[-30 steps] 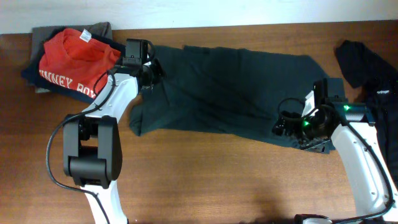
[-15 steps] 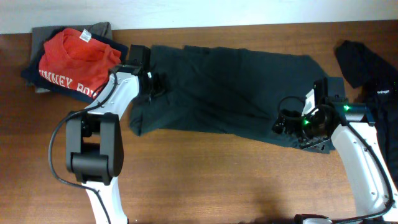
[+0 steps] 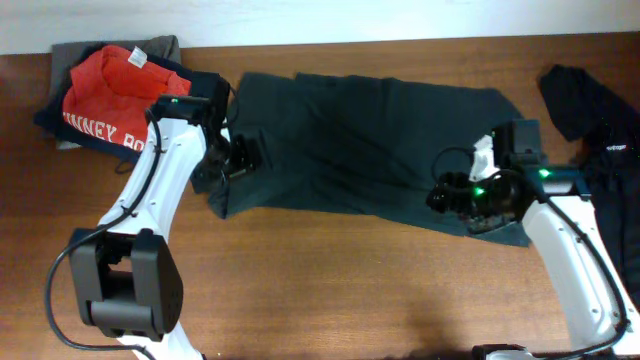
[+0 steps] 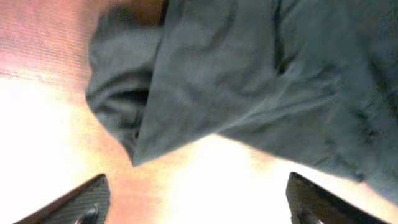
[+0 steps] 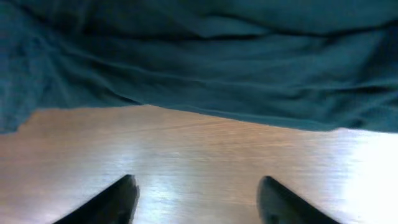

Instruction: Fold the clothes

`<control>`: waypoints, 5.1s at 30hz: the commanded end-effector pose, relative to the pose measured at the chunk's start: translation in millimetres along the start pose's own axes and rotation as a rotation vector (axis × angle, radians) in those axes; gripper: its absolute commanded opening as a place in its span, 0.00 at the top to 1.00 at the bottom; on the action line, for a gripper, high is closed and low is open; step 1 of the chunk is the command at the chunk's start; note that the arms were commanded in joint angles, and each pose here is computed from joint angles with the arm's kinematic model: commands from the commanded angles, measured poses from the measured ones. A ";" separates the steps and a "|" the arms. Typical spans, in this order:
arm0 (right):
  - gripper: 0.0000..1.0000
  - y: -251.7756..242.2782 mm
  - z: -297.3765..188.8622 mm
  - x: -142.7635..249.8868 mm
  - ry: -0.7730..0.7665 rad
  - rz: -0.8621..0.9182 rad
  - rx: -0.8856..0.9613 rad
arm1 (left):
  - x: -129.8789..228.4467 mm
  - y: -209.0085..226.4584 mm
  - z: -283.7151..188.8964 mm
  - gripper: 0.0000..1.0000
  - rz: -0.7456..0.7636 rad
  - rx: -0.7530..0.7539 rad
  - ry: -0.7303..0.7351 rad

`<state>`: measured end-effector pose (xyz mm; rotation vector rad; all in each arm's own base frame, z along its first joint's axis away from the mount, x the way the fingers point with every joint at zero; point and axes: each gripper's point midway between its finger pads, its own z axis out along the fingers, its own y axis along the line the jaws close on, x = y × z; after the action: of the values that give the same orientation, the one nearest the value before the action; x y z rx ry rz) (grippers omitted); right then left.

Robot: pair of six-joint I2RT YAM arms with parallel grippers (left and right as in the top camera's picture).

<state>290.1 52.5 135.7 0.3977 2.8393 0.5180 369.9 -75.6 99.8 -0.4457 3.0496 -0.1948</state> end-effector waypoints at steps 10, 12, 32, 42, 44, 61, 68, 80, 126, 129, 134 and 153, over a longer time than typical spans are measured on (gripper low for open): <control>0.94 -41.2 65.9 1.3 0.149 0.061 0.198 | 37.9 -8.0 43.3 0.61 0.133 -0.006 0.094; 0.96 -52.7 76.7 4.0 0.185 0.081 0.232 | 35.7 -2.1 50.7 0.61 0.145 -0.030 0.075; 0.96 -133.0 74.6 4.0 0.243 0.235 0.357 | 31.6 33.9 118.4 0.67 0.161 -0.124 0.130; 0.96 -135.7 81.7 5.1 0.227 0.232 0.353 | 20.5 59.5 117.1 0.67 0.087 -0.135 0.126; 0.96 -138.9 84.8 8.0 0.226 0.237 0.353 | 18.1 66.7 116.1 0.67 0.067 -0.140 0.126; 0.96 -199.1 67.0 6.7 0.164 0.441 0.394 | 40.3 120.5 101.6 0.67 -0.026 -0.250 0.253; 0.96 -197.5 48.3 -6.5 0.153 0.473 0.393 | 44.6 133.4 83.2 0.67 -0.066 -0.338 0.247; 0.96 -122.0 -30.1 -57.4 0.053 0.340 0.201 | 36.2 129.3 -13.2 0.45 -0.128 -0.323 -0.009; 0.65 -62.4 110.9 16.0 0.115 0.588 0.184 | 35.0 110.5 -15.2 0.01 -0.134 -0.208 -0.027; 0.66 -61.4 111.9 9.9 0.093 0.582 0.172 | 35.0 110.6 -15.2 0.01 -0.133 -0.208 -0.027; 0.65 -59.4 113.0 2.3 0.066 0.574 0.154 | 34.9 110.6 -15.2 0.01 -0.133 -0.208 -0.027; 0.96 -67.2 112.8 -33.0 -0.097 0.537 0.172 | 34.1 111.6 -15.5 0.01 -0.133 -0.214 -0.031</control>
<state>331.8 26.8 17.4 1.1984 2.7068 0.4067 305.7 20.5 99.1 -0.6416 3.0299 0.1347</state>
